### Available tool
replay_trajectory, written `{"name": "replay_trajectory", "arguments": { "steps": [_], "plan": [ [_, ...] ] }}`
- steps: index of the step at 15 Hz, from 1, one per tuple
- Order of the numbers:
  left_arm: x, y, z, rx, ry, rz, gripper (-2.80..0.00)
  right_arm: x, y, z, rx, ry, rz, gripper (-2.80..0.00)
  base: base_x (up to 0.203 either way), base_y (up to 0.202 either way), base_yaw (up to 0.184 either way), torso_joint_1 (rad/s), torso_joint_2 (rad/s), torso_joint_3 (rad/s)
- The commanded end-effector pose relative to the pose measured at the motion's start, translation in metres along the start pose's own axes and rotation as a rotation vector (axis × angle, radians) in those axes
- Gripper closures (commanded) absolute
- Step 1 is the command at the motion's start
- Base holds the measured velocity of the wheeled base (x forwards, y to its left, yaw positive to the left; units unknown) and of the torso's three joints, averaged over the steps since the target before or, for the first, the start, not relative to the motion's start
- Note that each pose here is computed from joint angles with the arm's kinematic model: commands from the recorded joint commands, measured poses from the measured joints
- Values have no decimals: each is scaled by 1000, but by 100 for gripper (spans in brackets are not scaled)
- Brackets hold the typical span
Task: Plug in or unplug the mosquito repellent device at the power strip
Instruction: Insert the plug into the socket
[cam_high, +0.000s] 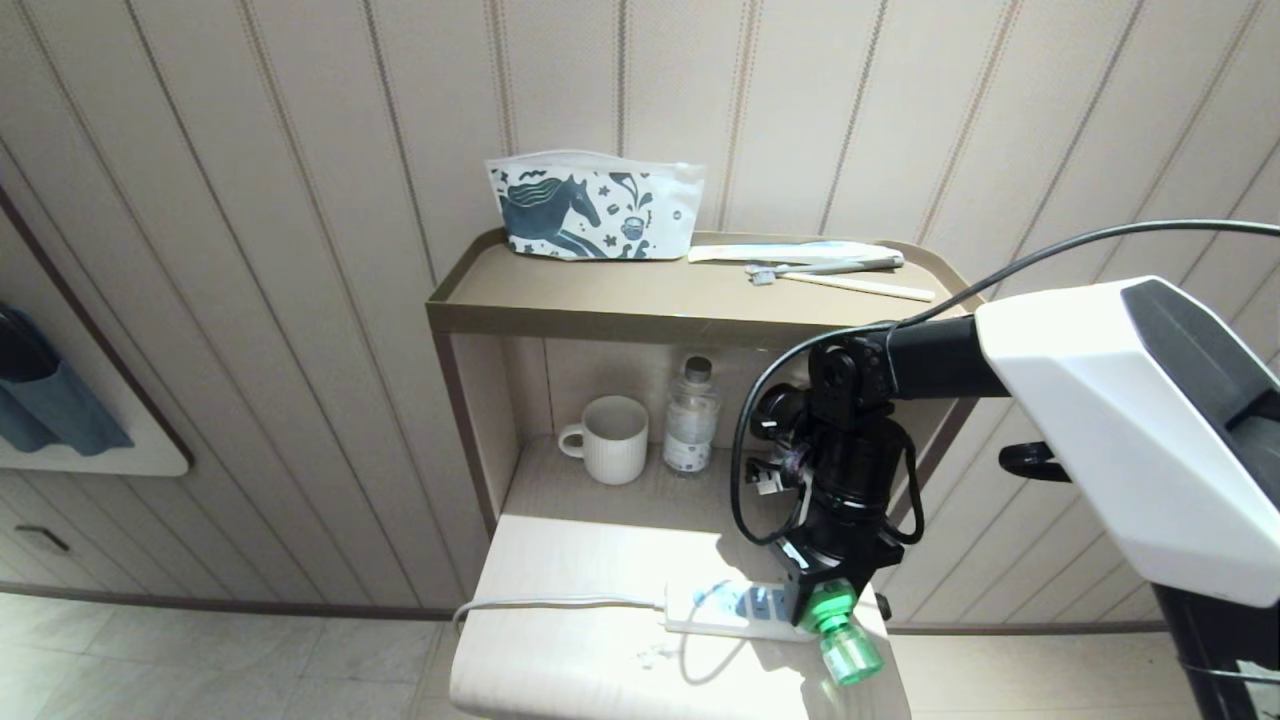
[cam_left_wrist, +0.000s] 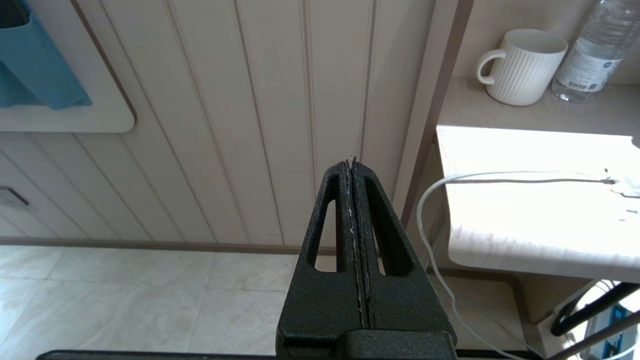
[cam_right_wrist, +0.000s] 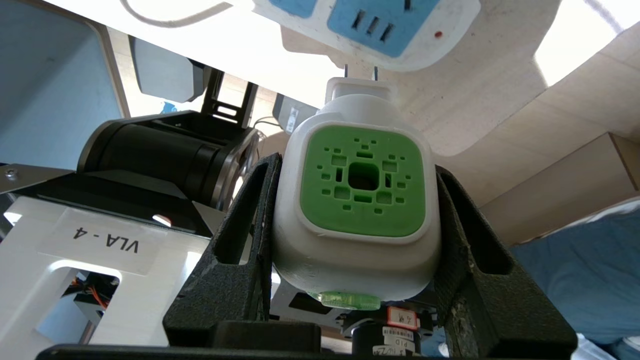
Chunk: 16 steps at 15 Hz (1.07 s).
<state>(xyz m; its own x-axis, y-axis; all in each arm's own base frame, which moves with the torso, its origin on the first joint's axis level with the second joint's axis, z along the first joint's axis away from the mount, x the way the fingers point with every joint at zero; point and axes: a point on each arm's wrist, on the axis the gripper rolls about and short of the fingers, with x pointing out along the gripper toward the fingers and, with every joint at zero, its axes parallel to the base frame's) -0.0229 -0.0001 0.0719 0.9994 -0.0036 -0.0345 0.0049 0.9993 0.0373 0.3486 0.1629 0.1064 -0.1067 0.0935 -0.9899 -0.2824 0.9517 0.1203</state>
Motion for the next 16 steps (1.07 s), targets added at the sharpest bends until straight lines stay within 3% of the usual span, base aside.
{"name": "replay_trajectory", "arguments": {
  "steps": [1, 16],
  "plan": [
    [0, 0, 0, 1, 1, 0, 0, 0, 1, 0, -1, 1, 0, 0, 0, 0, 0, 0, 0, 0],
    [0, 0, 0, 1, 1, 0, 0, -2, -6, 4, 24, -64, -25, 0, 0, 0, 0, 0, 0, 0]
  ]
}}
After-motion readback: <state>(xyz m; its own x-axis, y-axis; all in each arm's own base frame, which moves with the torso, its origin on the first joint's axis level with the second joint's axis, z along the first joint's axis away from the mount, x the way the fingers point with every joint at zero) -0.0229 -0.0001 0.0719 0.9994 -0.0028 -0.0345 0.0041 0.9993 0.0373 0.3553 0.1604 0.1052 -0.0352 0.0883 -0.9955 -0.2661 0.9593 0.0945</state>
